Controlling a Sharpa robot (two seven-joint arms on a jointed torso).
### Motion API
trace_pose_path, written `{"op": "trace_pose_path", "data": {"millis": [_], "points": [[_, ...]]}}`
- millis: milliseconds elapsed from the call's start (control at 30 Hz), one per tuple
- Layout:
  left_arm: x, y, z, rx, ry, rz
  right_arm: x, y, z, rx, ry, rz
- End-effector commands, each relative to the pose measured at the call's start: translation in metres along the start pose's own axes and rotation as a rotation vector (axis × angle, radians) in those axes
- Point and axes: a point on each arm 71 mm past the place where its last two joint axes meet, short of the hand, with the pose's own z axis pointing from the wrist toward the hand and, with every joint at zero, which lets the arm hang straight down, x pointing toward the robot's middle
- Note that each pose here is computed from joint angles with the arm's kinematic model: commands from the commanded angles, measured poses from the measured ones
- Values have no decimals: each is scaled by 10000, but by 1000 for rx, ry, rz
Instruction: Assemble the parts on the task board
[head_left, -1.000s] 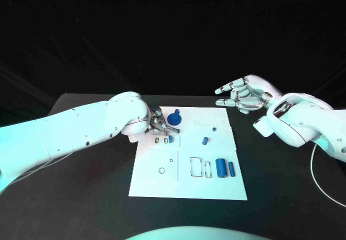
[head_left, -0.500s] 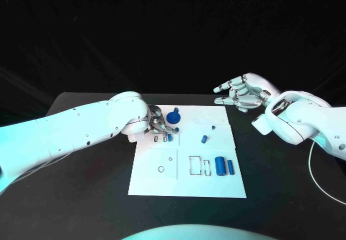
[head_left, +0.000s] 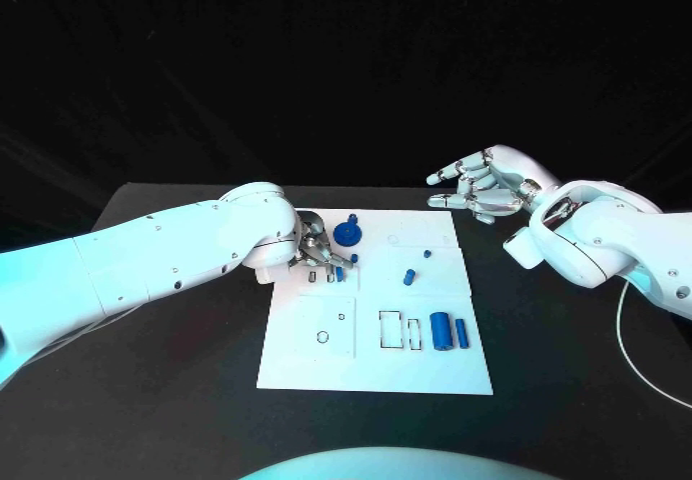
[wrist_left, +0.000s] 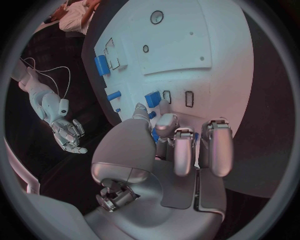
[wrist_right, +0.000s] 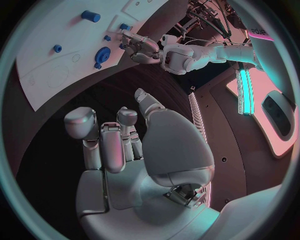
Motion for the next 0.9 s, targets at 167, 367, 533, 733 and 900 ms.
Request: {"op": "trace_pose_path", "data": {"millis": [167,367,533,733,900], "points": [[28,-39,-2,6,18,19,30,5,13,3,24,0],[34,-57,-2,9,19,20,37,4,23,3,26,0],[38,-59,-2,10,23,24,43,5,29,4,30,1],[42,-62,-3,10,25,26,57,8,39,2,38,2],[44,-60,-4,10,27,27,66,8,46,2,42,2]]}}
